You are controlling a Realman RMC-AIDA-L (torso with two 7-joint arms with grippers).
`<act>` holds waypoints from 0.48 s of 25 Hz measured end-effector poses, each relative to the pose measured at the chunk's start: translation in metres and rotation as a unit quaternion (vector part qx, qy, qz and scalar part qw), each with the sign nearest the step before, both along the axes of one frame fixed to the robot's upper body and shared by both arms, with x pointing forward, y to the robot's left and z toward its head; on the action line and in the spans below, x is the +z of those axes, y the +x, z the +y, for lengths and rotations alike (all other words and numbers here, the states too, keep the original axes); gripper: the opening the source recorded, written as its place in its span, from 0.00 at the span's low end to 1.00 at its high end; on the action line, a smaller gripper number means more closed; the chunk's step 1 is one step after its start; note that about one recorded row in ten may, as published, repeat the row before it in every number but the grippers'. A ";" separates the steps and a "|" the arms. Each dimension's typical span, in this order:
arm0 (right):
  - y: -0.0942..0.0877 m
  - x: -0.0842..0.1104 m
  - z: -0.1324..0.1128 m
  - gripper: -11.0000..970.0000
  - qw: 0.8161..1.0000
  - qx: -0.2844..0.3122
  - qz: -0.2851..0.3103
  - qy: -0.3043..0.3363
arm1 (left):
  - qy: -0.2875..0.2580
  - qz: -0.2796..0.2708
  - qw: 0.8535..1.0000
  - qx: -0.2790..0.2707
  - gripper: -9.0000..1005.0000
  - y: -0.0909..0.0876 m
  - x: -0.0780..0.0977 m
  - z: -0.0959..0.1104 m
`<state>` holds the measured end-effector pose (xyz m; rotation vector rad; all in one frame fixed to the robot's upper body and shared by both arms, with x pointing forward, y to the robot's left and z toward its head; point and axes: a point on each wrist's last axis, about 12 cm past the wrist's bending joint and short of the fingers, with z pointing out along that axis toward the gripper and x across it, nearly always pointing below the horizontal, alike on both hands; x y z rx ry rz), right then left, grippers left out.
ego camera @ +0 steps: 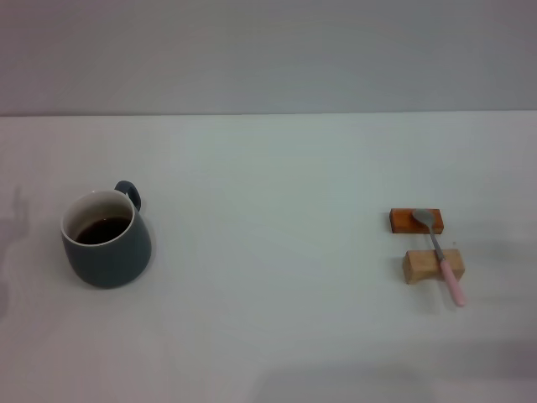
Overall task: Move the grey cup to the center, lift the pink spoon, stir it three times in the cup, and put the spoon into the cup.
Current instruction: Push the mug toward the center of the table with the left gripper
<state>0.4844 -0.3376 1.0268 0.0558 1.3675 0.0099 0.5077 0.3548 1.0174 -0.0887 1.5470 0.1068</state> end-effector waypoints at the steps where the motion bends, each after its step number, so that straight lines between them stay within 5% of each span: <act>1: 0.001 0.000 0.000 0.67 1.000 -0.001 -0.001 0.001 | 0.000 0.005 1.000 -0.001 0.71 -0.001 -0.002 0.000; 6: 0.003 0.003 0.001 0.67 1.000 0.001 -0.007 0.000 | 0.006 0.030 0.999 -0.019 0.39 -0.007 -0.010 -0.005; 12: 0.005 0.004 0.001 0.67 1.000 0.003 -0.011 -0.001 | 0.014 0.051 0.998 -0.043 0.16 -0.012 -0.016 -0.011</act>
